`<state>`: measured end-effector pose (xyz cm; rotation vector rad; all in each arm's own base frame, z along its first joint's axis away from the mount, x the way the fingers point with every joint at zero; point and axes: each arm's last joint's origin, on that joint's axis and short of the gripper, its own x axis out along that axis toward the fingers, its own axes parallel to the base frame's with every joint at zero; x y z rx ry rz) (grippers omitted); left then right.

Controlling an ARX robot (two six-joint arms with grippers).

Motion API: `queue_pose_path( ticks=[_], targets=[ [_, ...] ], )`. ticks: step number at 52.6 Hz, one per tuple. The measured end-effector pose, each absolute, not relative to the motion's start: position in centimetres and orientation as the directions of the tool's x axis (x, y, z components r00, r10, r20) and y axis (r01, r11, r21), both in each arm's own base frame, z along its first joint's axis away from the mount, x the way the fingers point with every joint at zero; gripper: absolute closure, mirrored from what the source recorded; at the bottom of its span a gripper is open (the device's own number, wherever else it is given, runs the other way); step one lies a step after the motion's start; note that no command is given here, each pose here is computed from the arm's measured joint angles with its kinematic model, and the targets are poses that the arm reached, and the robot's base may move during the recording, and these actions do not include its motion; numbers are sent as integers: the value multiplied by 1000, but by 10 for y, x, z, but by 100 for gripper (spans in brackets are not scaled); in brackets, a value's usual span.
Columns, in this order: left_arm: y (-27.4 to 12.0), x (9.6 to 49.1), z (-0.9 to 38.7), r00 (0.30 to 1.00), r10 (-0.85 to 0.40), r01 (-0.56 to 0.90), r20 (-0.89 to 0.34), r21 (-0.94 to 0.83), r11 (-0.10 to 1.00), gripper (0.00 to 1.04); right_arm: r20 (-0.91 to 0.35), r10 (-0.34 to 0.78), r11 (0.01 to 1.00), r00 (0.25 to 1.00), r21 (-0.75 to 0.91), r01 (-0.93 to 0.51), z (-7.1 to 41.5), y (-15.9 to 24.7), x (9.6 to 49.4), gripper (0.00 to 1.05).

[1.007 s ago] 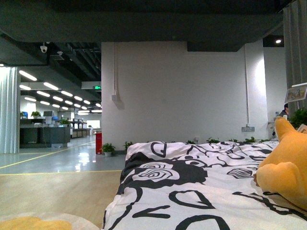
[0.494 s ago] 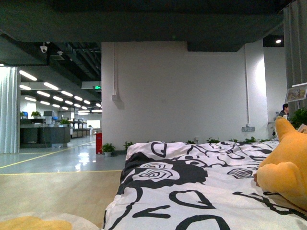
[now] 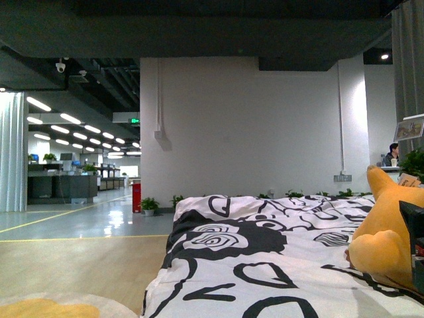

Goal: Put away toys

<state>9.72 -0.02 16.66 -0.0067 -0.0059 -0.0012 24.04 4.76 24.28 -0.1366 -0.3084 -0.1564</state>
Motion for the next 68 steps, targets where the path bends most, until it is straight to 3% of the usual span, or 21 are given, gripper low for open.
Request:
queue_pose_path(
  ticks=[23, 35, 54, 68],
  targets=[
    [0, 97, 167, 1000, -1, 1, 6, -7, 1000, 6, 248, -281, 910, 927, -237, 339, 230, 24, 258, 7],
    [0, 97, 167, 1000, -1, 1, 6, -7, 1000, 6, 216, -269, 911, 939, -258, 321, 230, 25, 262, 7],
    [0, 97, 167, 1000, -1, 1, 6, -7, 1000, 6, 141, -188, 940, 972, -262, 220, 233, 32, 262, 60],
    [0, 97, 167, 1000, -1, 1, 6, -7, 1000, 6, 87, -45, 994, 995, -100, 53, 247, 26, 254, 92]
  ],
)
